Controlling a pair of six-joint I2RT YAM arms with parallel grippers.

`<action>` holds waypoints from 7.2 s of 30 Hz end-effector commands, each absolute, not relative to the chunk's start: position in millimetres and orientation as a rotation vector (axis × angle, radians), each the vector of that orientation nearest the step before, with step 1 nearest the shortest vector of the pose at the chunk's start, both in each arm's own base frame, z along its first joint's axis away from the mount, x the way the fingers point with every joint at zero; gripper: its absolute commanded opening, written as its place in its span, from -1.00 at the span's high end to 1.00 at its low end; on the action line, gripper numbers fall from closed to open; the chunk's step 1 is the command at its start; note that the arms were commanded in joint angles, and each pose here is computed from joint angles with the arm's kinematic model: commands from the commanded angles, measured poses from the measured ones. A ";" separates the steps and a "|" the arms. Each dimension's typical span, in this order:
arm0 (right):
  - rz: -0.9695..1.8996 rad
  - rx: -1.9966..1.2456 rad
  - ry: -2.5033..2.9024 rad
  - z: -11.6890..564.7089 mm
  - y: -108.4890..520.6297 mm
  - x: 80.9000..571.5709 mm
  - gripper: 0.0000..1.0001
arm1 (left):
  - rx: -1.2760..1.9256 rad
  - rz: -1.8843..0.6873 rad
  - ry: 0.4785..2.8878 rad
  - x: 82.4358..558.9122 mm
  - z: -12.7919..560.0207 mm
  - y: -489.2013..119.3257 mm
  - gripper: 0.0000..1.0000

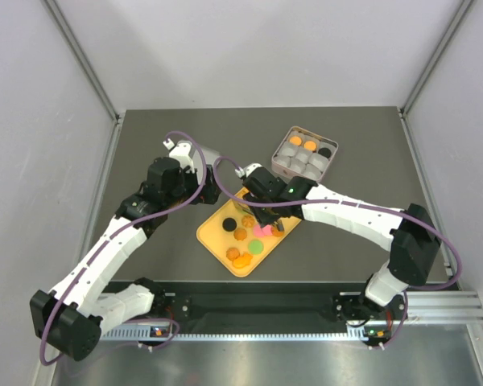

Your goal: Pack the cookies

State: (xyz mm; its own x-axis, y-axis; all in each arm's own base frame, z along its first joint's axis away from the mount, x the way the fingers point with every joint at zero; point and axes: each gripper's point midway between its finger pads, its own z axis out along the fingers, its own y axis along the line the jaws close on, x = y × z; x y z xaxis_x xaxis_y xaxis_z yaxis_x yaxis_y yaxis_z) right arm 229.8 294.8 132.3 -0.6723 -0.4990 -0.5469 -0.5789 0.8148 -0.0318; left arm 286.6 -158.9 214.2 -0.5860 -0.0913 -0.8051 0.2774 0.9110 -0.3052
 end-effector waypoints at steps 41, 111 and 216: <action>0.120 -0.214 2.274 217.1 174.8 392.3 0.25 | 0.134 -0.513 2.118 288.6 219.6 -158.9 -0.98; 0.333 -0.438 2.285 208.6 228.6 271.0 0.11 | 0.133 -0.513 2.122 289.3 218.5 -159.0 -0.98; 0.054 -0.092 2.314 183.3 132.4 398.3 0.30 | 0.137 -0.517 2.127 288.5 217.1 -159.9 -0.98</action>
